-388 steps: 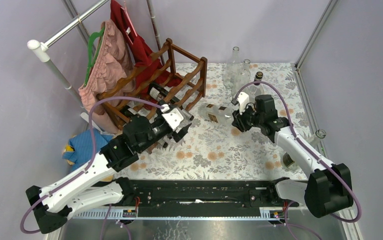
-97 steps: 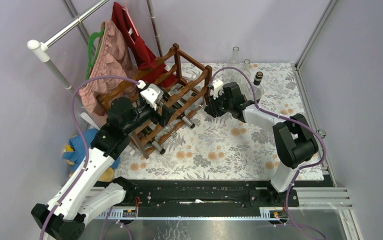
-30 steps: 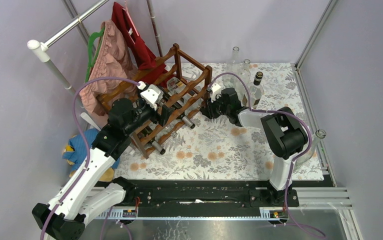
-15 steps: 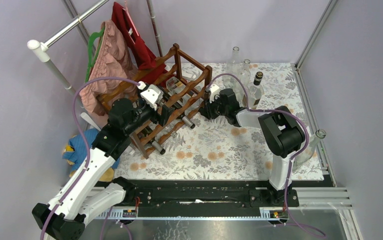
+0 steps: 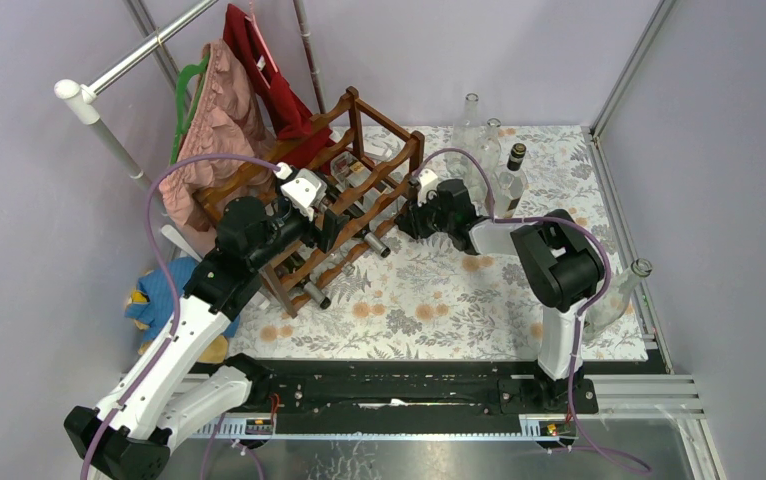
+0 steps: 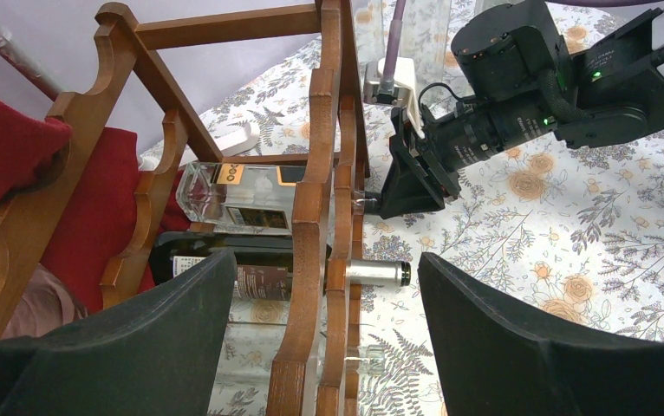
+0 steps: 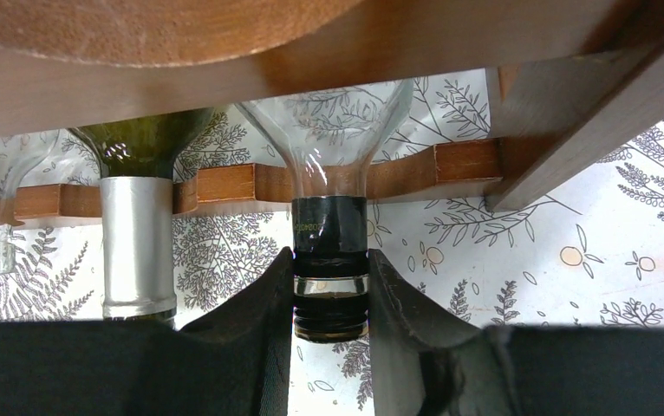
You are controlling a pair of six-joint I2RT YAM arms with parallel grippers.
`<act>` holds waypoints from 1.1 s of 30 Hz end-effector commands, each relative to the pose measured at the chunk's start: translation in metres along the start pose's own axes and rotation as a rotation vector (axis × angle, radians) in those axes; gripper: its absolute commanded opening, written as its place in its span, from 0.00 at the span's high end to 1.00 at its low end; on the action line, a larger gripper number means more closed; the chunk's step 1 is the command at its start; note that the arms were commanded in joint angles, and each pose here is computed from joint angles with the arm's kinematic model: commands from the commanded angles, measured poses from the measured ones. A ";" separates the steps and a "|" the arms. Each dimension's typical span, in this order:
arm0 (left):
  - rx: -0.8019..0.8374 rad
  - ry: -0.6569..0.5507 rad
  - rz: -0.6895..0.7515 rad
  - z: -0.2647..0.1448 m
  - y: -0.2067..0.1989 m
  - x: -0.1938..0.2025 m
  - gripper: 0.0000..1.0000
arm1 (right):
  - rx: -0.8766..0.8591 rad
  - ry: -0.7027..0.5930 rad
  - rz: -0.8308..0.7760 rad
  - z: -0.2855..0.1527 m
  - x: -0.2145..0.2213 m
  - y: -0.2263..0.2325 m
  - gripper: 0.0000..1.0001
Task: Put the wine bottle on the wine rack
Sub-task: Adjust the wine bottle in the wine rack.
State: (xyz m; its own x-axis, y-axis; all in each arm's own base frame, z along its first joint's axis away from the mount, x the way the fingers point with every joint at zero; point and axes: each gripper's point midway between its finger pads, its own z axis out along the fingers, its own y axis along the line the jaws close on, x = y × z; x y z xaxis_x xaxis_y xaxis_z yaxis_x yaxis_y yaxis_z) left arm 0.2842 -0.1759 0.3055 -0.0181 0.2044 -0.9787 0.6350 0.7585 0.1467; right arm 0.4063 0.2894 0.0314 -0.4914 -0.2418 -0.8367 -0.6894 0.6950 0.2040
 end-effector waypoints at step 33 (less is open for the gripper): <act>-0.003 -0.063 0.035 0.001 0.003 -0.013 0.16 | -0.010 -0.076 0.051 0.008 0.036 0.028 0.94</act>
State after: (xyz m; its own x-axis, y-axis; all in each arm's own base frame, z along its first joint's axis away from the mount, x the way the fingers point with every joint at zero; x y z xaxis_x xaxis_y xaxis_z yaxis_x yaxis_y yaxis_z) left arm 0.2845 -0.1757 0.3050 -0.0129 0.2112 -0.9774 0.6351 0.7567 0.1552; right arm 0.4073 0.2966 0.0360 -0.4088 -0.1196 -0.9048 -0.6605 0.7229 0.2029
